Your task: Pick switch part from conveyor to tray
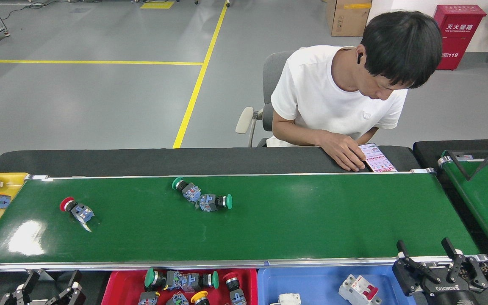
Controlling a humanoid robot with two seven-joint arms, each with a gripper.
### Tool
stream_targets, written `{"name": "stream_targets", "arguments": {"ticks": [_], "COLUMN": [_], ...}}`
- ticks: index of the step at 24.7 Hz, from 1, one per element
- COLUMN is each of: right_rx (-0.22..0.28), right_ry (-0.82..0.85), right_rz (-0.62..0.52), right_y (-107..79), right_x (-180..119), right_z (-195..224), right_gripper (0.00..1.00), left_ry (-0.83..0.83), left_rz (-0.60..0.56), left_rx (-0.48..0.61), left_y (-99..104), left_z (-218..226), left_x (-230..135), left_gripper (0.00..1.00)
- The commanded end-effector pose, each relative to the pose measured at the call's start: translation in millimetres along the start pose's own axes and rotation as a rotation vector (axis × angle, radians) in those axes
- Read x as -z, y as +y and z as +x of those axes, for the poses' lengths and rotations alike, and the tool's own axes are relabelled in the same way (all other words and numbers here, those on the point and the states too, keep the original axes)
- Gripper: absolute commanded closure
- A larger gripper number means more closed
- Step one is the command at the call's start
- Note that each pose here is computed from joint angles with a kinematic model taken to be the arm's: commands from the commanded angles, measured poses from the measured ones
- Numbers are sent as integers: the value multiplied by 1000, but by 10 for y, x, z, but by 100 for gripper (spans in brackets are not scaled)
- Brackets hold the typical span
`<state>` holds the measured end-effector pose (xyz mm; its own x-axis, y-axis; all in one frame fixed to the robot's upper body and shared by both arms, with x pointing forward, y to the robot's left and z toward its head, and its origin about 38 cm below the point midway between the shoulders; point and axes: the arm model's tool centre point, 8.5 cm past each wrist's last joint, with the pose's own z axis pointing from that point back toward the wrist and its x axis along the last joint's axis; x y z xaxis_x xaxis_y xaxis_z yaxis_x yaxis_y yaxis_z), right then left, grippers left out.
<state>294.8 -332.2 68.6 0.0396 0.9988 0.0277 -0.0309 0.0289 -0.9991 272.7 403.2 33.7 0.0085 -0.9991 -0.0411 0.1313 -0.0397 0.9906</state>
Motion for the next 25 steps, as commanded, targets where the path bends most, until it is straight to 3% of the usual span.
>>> {"name": "stream_targets", "arguments": {"ticks": [1, 7, 11, 19, 25], "right_rx": [1, 39, 47, 52, 54], "right_ry": [2, -23, -27, -63, -67], "right_rz": [-31, -35, -42, -44, -52], "right_y": [-82, -95, -111, -112, -115], "right_x": [33, 34, 37, 35, 34], "right_z": [-3, 12, 9, 60, 63], "right_gripper": [0, 0, 0, 0, 0], "left_ry": [-1, -5, -33, -127, -125], "left_rz": [15, 6, 28, 15, -28], "left_rx": [10, 12, 39, 110, 109], "left_y": [77, 66, 164, 274, 279], "left_z": [-12, 4, 73, 714, 832], "left_x": [39, 17, 54, 961, 1459], "left_gripper": [0, 0, 0, 0, 0]}}
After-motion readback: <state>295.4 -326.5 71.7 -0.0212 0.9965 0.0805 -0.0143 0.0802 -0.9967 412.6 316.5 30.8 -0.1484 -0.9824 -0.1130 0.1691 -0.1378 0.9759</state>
